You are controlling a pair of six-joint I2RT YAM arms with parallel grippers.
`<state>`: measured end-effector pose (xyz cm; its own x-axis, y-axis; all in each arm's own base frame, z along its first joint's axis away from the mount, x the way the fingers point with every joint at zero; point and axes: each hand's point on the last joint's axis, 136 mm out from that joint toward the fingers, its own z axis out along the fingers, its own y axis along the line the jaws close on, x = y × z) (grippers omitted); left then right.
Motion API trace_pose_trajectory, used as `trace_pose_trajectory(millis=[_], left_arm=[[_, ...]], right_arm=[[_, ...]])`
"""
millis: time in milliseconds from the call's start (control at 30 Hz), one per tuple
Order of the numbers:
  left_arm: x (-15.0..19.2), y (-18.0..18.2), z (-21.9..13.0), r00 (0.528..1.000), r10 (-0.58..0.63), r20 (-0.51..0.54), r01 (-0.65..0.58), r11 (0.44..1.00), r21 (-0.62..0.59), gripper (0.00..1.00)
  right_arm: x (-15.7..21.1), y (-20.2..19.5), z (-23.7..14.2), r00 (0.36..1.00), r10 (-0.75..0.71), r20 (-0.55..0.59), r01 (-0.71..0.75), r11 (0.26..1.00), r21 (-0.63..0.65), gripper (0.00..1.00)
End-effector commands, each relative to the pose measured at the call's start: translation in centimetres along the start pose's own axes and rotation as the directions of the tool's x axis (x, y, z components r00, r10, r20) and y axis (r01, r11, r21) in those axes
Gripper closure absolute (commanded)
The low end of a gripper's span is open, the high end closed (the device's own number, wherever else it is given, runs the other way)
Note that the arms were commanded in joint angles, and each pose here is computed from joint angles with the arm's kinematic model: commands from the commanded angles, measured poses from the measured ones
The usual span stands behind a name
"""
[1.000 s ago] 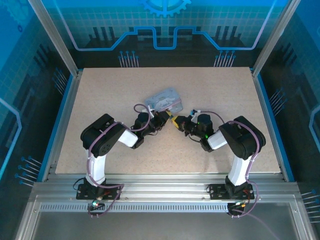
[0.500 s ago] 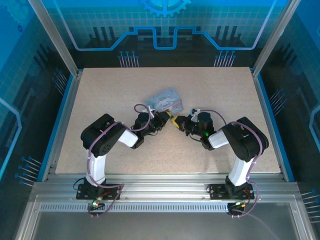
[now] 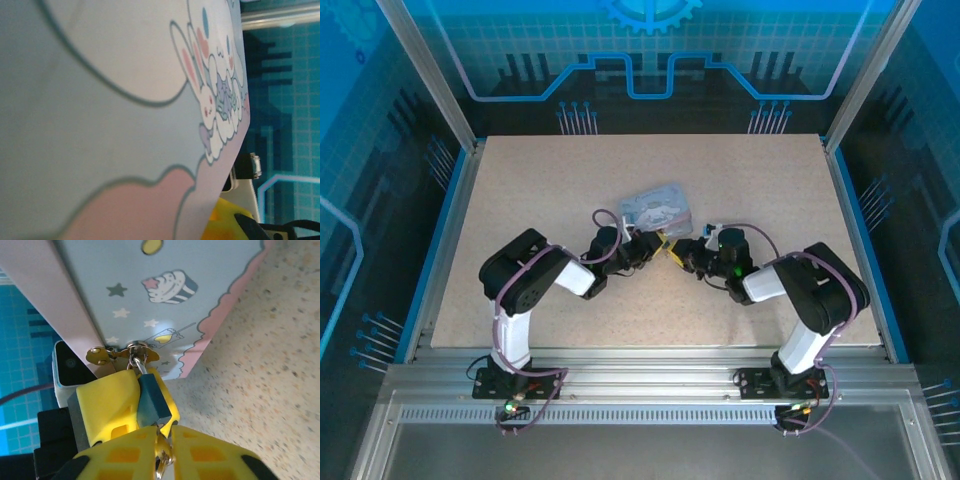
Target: Unlock a padlock with a key
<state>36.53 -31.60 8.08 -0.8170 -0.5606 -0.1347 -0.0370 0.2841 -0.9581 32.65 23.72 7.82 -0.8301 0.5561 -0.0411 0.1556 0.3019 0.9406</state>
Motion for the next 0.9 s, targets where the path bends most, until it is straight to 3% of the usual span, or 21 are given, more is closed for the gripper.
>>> trace_pose_trajectory(millis=[0, 233, 433, 867], left_arm=[[2.3, -0.7, -0.5, 0.993, 0.039, -0.109, -0.039, 0.999, -0.003, 1.0], [2.5, -0.3, -0.6, 0.991, 0.033, -0.126, -0.038, 0.998, -0.042, 1.0], [2.4, -1.1, -1.1, 0.989, 0.064, -0.13, -0.075, 0.994, -0.083, 1.0], [2.4, -2.0, -1.6, 0.987, 0.073, -0.144, -0.093, 0.986, -0.136, 1.0]], right_arm=[[-0.8, 0.4, -1.6, 0.997, -0.066, 0.037, 0.066, 0.998, 0.006, 0.8], [-0.4, -0.7, -4.8, 0.985, -0.168, 0.023, 0.163, 0.975, 0.151, 0.71], [-0.2, -1.7, -7.4, 0.96, -0.279, -0.029, 0.274, 0.91, 0.31, 0.7], [1.3, -0.7, -7.7, 0.843, -0.503, -0.192, 0.534, 0.738, 0.412, 0.68]])
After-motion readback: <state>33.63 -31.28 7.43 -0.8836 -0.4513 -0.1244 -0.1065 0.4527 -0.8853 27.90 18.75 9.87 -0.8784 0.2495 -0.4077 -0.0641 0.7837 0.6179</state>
